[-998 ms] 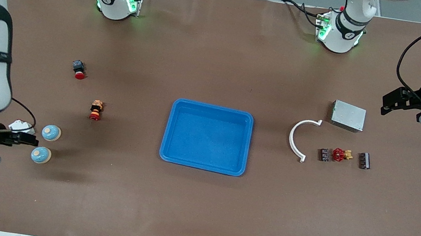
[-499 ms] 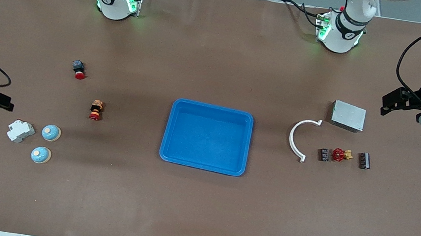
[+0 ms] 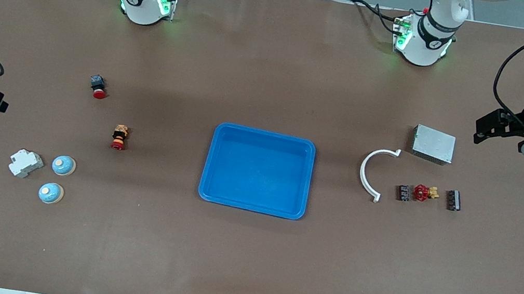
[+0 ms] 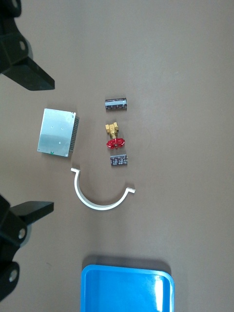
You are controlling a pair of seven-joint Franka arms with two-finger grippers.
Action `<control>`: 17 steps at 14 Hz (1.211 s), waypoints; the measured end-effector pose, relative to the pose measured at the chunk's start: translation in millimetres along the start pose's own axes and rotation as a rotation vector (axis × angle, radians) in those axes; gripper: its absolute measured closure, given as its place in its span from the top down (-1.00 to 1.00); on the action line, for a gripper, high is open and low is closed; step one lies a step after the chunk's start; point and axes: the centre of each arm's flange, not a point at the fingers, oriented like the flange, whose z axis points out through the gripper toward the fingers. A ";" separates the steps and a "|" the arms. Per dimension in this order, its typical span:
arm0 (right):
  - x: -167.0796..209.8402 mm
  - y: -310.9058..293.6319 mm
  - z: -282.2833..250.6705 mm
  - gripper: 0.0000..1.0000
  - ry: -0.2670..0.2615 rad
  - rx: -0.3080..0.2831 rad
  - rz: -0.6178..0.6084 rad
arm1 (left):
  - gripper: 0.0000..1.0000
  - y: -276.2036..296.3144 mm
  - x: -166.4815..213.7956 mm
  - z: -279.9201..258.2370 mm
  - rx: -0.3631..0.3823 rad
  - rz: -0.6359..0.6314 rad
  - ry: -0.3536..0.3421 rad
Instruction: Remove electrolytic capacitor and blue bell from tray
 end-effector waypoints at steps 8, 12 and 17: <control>-46.3 4.8 -31.5 1.00 0.021 0.003 0.012 | 1.00 0.5 0.0 -0.1 0.000 0.001 0.000; -55.7 2.9 -32.4 1.00 -0.025 0.006 0.009 | 1.00 0.5 0.1 -0.2 0.000 0.001 0.000; -75.9 -3.5 -51.1 1.00 -0.043 0.018 -0.033 | 1.00 0.6 0.1 -0.5 0.000 0.001 0.001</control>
